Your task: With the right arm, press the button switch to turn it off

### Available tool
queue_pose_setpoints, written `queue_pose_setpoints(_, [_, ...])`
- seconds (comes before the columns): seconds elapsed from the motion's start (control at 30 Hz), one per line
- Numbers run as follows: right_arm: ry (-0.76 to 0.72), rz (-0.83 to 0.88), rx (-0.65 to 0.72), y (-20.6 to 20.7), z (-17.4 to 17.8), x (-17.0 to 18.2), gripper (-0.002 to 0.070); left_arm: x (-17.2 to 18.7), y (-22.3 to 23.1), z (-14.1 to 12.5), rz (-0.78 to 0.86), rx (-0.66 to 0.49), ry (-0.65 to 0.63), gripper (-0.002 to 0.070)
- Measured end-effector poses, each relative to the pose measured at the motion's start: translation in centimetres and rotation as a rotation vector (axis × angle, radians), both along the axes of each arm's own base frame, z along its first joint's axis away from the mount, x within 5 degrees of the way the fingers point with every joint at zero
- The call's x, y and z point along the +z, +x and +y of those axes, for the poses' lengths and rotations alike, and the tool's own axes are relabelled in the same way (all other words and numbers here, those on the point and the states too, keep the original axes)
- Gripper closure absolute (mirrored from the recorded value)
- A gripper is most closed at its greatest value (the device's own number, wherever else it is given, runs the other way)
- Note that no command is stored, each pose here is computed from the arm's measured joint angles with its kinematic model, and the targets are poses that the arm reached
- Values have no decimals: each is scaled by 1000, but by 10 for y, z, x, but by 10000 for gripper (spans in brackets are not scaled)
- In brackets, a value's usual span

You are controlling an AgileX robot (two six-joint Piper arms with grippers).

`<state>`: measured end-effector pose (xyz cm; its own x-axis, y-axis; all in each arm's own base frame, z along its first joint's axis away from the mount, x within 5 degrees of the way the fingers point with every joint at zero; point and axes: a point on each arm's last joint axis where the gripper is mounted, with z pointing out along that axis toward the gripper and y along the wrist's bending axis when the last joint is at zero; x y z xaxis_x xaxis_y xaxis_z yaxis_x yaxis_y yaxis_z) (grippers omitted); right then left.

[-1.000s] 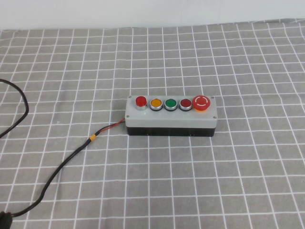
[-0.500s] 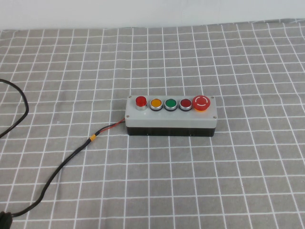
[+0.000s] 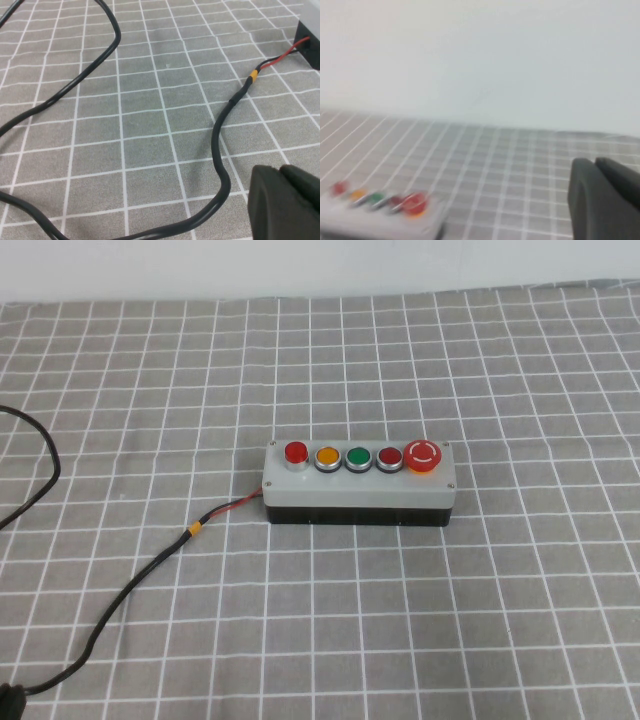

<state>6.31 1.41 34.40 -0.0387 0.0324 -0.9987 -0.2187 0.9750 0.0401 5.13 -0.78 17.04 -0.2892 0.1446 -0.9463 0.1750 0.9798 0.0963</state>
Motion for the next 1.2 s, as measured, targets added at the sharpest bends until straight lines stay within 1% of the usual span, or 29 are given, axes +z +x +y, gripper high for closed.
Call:
queue_pose_setpoints(0.1, [58,-26,-105,4,-6,-38,692,0,0,0,0,0,0,678])
queue_pose_setpoints(0.2, [80,-31,-182,-3,-11,-69,692,0,0,0,0,0,0,678])
queue_pose_setpoints(0.37, [81,-4,-256,-12,-15,-111,692,0,0,0,0,0,0,678])
queue_pose_setpoints(0.43, [71,41,-259,-12,-15,-124,692,0,0,0,0,0,0,678])
queue_pose_setpoints(0.6, [25,221,-263,-11,-15,-154,692,0,0,0,0,0,0,678])
queue_pose_setpoints(0.67, [-5,271,-261,-12,-15,-160,692,0,0,0,0,0,0,678])
queue_pose_setpoints(0.8, [-41,296,-260,-13,-16,-164,692,0,0,0,0,0,0,678])
queue_pose_setpoints(1.2, [-48,293,-259,-13,-16,-164,692,0,0,0,0,0,0,678])
